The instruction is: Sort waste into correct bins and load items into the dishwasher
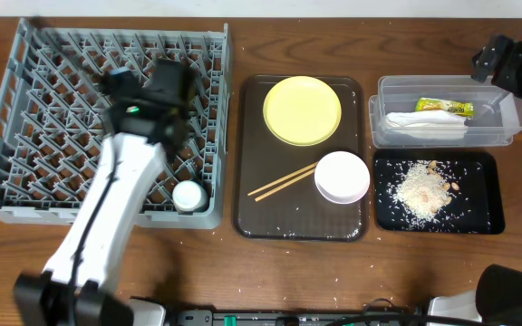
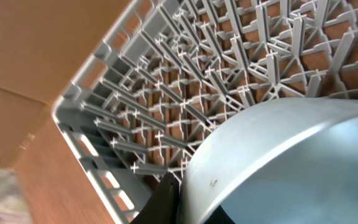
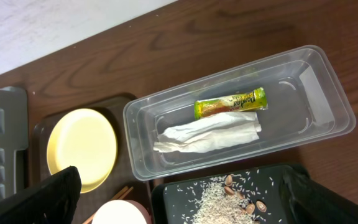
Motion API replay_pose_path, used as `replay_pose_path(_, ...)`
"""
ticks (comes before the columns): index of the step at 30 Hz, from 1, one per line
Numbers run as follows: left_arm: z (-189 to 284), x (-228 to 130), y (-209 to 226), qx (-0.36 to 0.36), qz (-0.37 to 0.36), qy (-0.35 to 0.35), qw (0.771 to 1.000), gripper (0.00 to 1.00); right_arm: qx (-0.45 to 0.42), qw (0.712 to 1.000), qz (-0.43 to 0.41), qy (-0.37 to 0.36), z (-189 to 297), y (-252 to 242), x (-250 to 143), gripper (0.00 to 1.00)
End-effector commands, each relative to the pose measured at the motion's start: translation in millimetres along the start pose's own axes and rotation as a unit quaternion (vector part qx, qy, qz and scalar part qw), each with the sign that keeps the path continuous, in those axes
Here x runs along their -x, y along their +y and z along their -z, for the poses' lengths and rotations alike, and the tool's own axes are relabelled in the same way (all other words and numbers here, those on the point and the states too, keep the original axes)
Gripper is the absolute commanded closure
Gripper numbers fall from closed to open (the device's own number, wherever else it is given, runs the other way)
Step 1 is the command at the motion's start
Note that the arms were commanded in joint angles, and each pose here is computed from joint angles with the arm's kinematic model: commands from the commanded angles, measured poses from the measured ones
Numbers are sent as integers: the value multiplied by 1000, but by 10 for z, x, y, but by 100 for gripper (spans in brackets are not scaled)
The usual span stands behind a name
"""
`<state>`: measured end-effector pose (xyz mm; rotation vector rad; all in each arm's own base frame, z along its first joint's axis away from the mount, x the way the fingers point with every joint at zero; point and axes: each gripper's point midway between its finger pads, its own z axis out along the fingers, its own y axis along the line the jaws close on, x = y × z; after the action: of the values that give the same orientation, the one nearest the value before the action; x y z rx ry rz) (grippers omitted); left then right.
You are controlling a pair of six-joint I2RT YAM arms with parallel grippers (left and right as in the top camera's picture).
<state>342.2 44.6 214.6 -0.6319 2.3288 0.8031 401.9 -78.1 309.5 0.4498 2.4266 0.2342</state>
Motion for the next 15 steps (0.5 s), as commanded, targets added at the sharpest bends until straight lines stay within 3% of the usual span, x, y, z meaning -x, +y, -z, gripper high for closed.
replay_pose_path(1, -10, 60, -44, 96, -24, -71, 992, 92, -2, 1000, -9, -2, 10, -35, 19, 1)
replay_pose_path(8, 93, -38, -276, 179, -97, -155, 967, 93, -2, 1000, -9, -2, 10, -35, 19, 1)
replay_pose_path(15, 95, -237, -136, 195, -72, -143, 968, 93, -2, 1000, -9, -2, 10, -35, 19, 1)
